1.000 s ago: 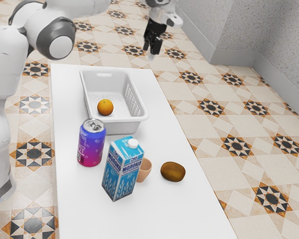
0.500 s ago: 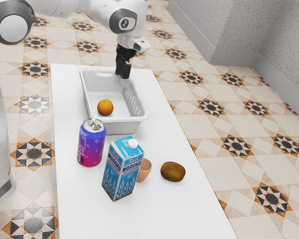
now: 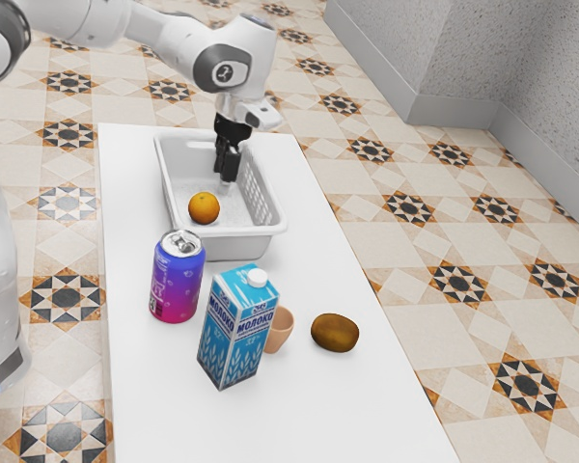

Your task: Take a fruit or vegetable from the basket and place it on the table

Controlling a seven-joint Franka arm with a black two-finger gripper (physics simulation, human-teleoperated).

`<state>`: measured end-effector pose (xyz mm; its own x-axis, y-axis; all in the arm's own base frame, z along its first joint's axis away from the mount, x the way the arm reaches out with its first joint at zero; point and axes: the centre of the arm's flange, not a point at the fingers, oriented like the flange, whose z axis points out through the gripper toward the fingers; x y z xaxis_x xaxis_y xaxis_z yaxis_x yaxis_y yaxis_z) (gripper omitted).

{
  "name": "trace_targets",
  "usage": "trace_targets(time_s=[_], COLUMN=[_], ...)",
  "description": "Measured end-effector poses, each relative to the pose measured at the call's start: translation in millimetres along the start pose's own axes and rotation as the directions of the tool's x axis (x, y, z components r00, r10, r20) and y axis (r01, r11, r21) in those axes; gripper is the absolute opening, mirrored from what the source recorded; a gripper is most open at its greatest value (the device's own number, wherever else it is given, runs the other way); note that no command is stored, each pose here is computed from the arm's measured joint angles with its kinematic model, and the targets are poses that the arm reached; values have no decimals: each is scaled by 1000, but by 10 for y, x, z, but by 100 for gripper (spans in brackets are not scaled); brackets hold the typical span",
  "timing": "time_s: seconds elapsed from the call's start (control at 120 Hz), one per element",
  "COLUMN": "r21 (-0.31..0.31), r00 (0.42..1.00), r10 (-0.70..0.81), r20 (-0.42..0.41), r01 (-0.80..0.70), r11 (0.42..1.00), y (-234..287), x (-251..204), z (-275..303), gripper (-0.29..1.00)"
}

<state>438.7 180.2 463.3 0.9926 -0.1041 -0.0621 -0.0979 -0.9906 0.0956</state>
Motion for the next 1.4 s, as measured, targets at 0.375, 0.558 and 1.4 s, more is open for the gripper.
trace_targets(time_s=[0.375,0.558,1.4], r21=[4,4,9], r00=[1000,999,996], r10=[-4,-34,-81], r20=[16,23,43], r01=[4,34,81], r11=[1000,999,997], y=[138,86,47], x=[1,-53,-154], z=[271,352,540], gripper=[70,70,33])
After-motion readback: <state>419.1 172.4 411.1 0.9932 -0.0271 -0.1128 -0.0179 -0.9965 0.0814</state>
